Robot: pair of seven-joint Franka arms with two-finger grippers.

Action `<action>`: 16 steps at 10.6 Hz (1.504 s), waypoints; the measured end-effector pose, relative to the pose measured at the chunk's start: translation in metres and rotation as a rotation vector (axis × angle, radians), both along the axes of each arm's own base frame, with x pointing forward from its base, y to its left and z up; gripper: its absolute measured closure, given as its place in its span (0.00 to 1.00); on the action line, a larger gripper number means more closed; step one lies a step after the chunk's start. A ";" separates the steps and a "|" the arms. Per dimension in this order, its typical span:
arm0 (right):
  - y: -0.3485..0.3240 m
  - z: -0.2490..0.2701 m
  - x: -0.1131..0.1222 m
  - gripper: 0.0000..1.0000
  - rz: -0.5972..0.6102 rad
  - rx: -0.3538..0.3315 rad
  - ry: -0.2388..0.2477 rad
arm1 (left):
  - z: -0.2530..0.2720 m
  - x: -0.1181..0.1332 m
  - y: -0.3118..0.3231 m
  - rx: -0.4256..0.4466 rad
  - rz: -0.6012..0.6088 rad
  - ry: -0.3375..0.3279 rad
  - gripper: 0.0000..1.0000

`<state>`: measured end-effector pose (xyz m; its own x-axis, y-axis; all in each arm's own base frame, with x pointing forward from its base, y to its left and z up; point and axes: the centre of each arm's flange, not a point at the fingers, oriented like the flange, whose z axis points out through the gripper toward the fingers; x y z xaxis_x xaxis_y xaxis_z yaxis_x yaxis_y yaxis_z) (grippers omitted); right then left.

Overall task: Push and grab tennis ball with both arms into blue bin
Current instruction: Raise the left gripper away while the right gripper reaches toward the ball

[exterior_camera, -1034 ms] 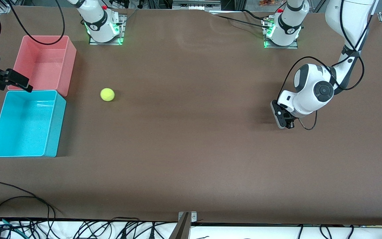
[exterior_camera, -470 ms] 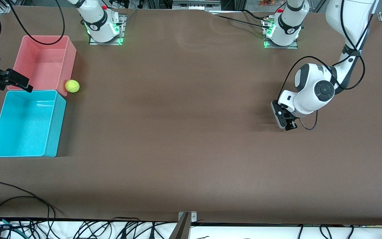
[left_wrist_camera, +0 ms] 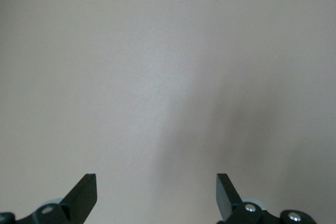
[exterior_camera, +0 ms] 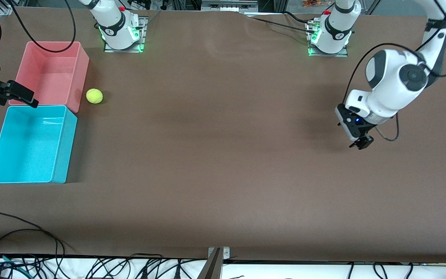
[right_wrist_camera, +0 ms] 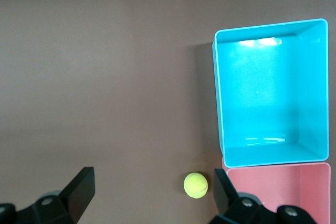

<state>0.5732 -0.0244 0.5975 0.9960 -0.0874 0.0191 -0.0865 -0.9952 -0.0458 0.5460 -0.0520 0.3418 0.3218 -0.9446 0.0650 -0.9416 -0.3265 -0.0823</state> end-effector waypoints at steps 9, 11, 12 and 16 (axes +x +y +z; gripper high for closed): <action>-0.002 -0.022 -0.001 0.00 0.110 -0.019 0.077 | 0.122 0.024 0.039 0.007 0.069 -0.013 0.00; -0.003 -0.033 -0.004 0.00 0.265 -0.018 0.120 | 0.163 0.025 0.050 0.009 0.087 0.014 0.00; -0.003 -0.038 -0.003 0.00 0.348 -0.013 0.127 | 0.182 0.024 0.053 0.009 0.091 0.028 0.00; -0.004 -0.072 0.000 0.00 0.711 0.015 0.169 | 0.252 0.014 0.063 0.009 0.127 0.043 0.00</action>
